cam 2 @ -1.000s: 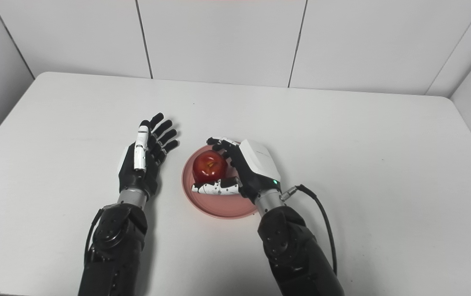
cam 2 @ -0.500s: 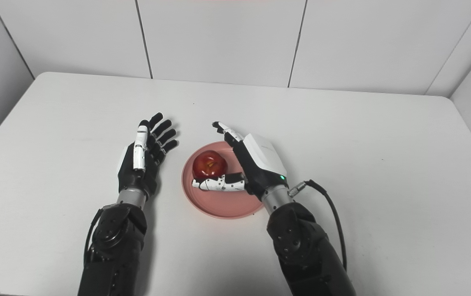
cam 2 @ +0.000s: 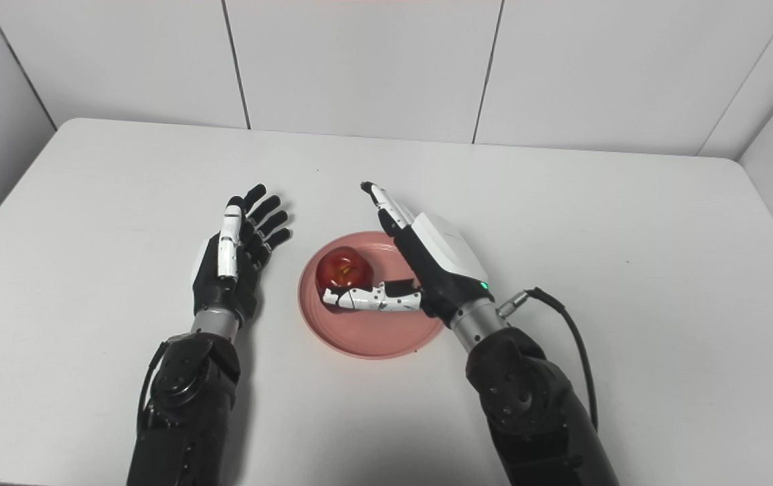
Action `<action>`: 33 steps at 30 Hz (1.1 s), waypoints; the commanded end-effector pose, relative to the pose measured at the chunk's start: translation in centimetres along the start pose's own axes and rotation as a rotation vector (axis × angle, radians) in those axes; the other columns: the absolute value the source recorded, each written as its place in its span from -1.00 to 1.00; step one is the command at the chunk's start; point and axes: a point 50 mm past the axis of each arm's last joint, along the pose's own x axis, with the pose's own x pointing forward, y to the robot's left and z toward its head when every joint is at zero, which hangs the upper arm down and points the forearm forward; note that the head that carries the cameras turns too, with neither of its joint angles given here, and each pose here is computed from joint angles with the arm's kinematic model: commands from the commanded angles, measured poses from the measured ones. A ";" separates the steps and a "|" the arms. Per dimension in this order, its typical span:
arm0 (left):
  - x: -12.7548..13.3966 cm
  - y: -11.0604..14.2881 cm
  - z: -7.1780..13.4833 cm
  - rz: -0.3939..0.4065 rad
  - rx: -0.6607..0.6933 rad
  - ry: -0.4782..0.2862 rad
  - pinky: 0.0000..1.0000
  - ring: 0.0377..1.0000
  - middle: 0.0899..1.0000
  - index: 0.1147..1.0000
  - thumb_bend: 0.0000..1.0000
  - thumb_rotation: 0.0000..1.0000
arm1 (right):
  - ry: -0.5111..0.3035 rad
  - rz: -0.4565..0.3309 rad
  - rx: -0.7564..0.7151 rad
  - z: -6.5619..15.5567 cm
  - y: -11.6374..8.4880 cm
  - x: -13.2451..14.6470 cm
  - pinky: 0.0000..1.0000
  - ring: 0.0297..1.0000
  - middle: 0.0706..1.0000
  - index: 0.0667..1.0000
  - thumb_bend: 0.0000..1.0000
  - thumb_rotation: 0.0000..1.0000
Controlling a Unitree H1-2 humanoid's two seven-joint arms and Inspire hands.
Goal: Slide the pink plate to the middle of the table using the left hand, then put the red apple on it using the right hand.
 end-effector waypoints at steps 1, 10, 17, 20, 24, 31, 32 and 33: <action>0.5 -0.3 0.5 -0.016 -0.009 -0.018 0.67 0.69 0.71 0.67 -0.30 1.00 | -0.066 -0.098 0.026 1.4 -1.5 -0.2 0.74 0.91 1.00 1.00 1.00 0.11; 0.4 0.2 0.4 -0.025 0.007 -0.022 0.67 0.70 0.71 0.68 -0.29 1.00 | -0.011 -0.321 0.040 -0.9 -4.3 -1.4 0.79 0.92 0.96 1.00 1.00 0.40; 0.5 0.5 0.4 -0.029 0.003 -0.023 0.67 0.70 0.72 0.68 -0.28 1.00 | 0.061 -0.407 0.093 -3.0 -4.7 -2.3 0.72 0.87 0.91 0.99 1.00 0.48; 0.4 0.6 0.5 -0.032 -0.007 -0.023 0.67 0.70 0.72 0.68 -0.27 1.00 | 0.101 -0.425 0.106 -3.8 -4.5 -2.8 0.69 0.84 0.88 0.96 1.00 0.56; 0.3 0.8 0.5 -0.035 -0.006 -0.025 0.68 0.70 0.72 0.68 -0.27 1.00 | 0.134 -0.431 0.086 -4.6 -4.1 -3.2 0.69 0.80 0.86 0.94 0.94 0.74; 0.3 1.3 0.6 -0.042 0.010 -0.026 0.69 0.71 0.73 0.69 -0.26 1.00 | 0.153 -0.475 0.221 -6.5 -2.8 -3.3 0.70 0.82 0.87 0.89 0.21 0.99; 0.3 1.4 0.5 -0.044 0.012 -0.026 0.70 0.71 0.74 0.69 -0.26 1.00 | 0.159 -0.485 0.268 -6.9 -2.5 -3.2 0.71 0.82 0.85 0.87 0.01 1.00; 0.3 1.5 0.5 -0.048 0.016 -0.027 0.70 0.72 0.74 0.70 -0.26 1.00 | 0.165 -0.491 0.303 -7.2 -2.2 -3.1 0.72 0.81 0.84 0.86 -0.10 1.00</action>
